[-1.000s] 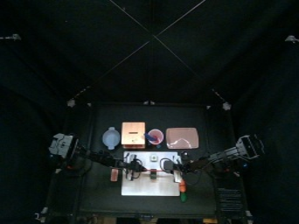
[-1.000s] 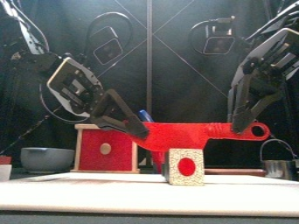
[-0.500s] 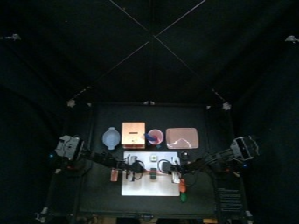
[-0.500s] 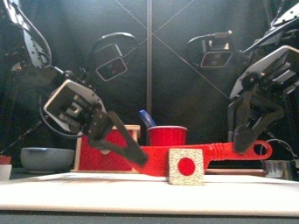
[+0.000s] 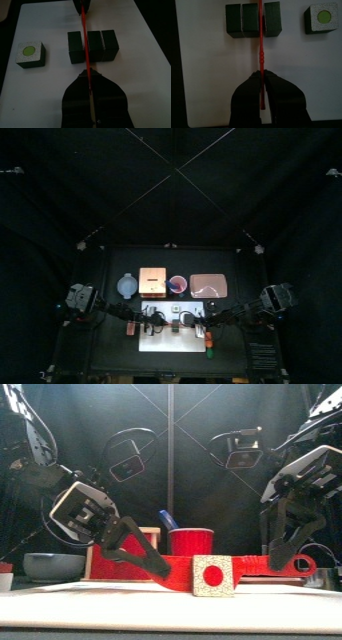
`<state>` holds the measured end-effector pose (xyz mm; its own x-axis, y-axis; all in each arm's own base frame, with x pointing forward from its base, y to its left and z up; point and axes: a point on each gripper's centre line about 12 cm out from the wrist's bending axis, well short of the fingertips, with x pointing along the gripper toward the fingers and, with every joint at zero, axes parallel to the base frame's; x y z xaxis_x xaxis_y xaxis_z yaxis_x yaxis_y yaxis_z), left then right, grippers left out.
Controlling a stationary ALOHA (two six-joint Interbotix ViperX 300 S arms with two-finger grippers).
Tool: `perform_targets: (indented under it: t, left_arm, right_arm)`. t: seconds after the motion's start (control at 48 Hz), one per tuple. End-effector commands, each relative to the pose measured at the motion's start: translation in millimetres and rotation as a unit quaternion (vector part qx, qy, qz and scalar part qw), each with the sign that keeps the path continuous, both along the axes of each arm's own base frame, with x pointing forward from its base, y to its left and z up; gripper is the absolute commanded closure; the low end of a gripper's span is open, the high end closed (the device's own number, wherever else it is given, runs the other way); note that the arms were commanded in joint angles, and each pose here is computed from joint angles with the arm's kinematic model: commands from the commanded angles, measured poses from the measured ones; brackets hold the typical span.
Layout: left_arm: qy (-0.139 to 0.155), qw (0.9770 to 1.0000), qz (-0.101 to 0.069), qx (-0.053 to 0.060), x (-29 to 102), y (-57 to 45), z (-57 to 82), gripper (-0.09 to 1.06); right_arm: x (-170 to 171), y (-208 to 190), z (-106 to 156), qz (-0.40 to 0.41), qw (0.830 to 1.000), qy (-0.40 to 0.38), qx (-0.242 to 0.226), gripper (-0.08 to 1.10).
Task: Cut the sushi into 4 pieces with the knife
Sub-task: Cut the sushi into 4 pieces
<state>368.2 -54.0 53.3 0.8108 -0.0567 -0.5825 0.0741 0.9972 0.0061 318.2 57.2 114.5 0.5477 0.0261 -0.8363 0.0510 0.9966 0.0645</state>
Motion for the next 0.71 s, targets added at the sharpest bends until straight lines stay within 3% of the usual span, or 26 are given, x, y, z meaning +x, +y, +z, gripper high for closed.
perform_targets:
  t: [0.021,0.188,0.417,0.562,0.708]
  left_arm:
    - [0.012,0.9999,0.006,0.004,-2.8,7.1,-3.3,0.91]
    - [-0.004,0.9998,0.020,0.006,-0.7,21.8,10.6,0.91]
    - [-0.030,0.9995,0.010,0.008,1.6,21.6,32.2,0.91]
    - [-0.051,0.9986,-0.011,0.010,2.7,12.4,53.8,0.91]
    - [-0.079,0.9961,-0.039,0.010,1.8,-3.3,74.9,0.91]
  right_arm:
    - [2,-8,4,-0.009,1.000,-0.001,-0.007,0.93]
    - [2,-19,18,-0.021,1.000,-0.014,-0.014,0.93]
    - [0,-23,32,-0.022,0.999,-0.031,-0.021,0.93]
    - [-3,-21,46,-0.023,0.999,-0.044,-0.020,0.93]
    - [-7,-10,63,-0.012,0.998,-0.068,-0.010,0.93]
